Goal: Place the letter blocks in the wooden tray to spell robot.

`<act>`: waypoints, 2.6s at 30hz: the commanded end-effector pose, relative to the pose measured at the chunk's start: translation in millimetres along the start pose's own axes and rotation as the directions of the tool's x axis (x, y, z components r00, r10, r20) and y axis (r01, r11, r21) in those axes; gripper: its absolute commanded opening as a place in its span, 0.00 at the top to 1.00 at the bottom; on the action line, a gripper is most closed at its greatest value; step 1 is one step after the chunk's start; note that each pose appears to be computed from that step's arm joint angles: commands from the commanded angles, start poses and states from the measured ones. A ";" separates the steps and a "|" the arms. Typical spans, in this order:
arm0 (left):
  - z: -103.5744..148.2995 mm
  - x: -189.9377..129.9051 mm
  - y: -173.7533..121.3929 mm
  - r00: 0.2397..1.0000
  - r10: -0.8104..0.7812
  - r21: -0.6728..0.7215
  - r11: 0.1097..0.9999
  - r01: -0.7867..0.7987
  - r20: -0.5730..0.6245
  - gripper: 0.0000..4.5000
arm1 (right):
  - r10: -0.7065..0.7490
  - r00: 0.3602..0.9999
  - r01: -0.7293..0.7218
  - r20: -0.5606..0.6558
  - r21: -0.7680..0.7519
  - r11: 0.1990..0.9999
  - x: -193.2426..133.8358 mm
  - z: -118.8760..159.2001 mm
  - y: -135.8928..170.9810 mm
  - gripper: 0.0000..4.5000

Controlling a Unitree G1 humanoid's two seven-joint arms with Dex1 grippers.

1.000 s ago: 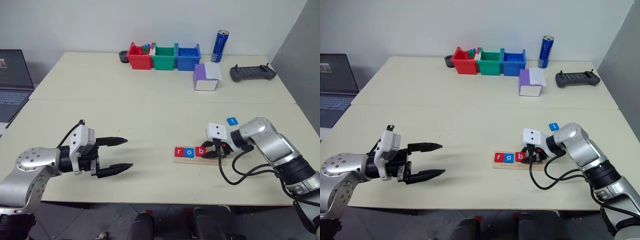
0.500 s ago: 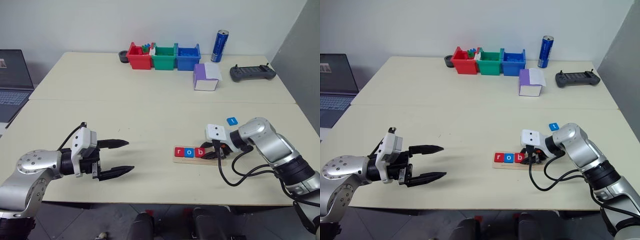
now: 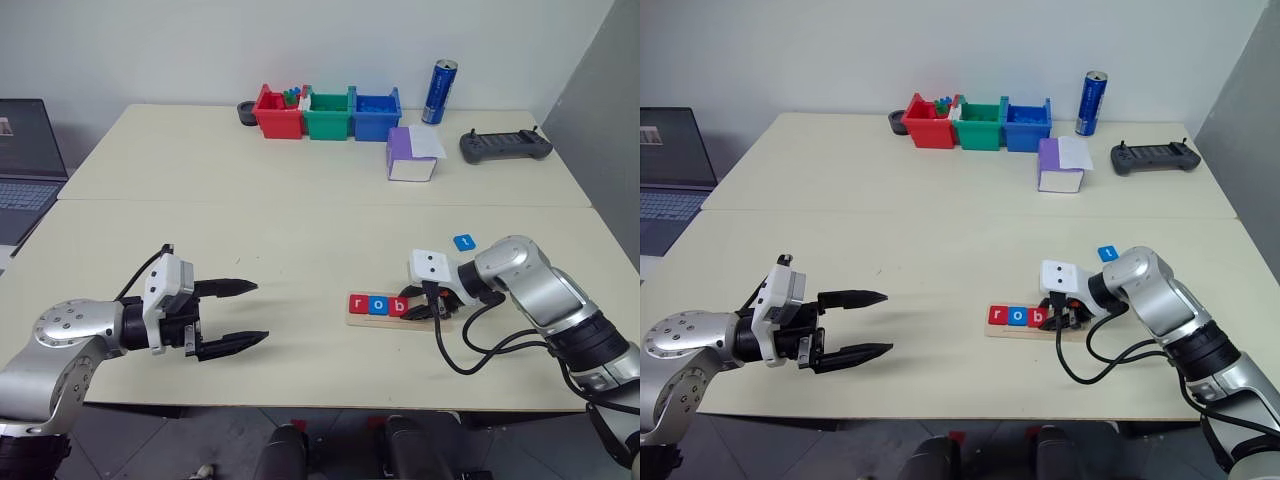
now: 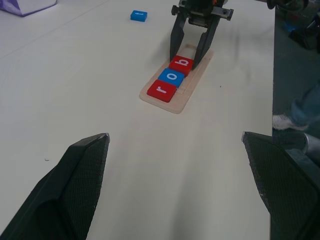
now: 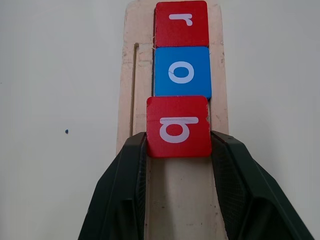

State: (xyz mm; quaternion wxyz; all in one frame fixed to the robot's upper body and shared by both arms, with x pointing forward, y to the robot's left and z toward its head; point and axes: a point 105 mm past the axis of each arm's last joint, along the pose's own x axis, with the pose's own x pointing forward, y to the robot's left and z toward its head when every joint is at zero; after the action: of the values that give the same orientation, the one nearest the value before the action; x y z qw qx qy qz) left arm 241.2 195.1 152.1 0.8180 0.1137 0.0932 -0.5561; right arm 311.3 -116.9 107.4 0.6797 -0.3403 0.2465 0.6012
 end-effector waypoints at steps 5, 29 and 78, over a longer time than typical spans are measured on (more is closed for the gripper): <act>12.4 -3.6 2.5 1.000 0.011 0.061 0.998 -0.011 -0.001 0.00 | -0.025 1.000 0.025 0.004 -0.048 0.998 -1.3 6.7 -5.2 0.67; 10.8 -4.8 2.1 1.000 0.018 0.060 0.998 -0.018 -0.001 0.00 | -0.063 0.995 0.067 0.081 -0.046 0.997 -44.4 17.4 -12.8 0.01; 11.2 5.8 11.7 0.999 -0.040 0.068 0.997 0.039 0.008 0.00 | -0.636 0.721 0.650 -0.274 0.584 0.486 -189.6 -127.7 3.0 0.01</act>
State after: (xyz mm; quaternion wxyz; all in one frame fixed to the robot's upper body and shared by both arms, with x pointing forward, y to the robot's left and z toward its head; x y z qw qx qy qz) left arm 255.4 192.9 157.9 0.8058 0.1269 0.0831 -0.5724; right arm 285.6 -335.1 150.8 0.9203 -0.1419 0.3149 0.1840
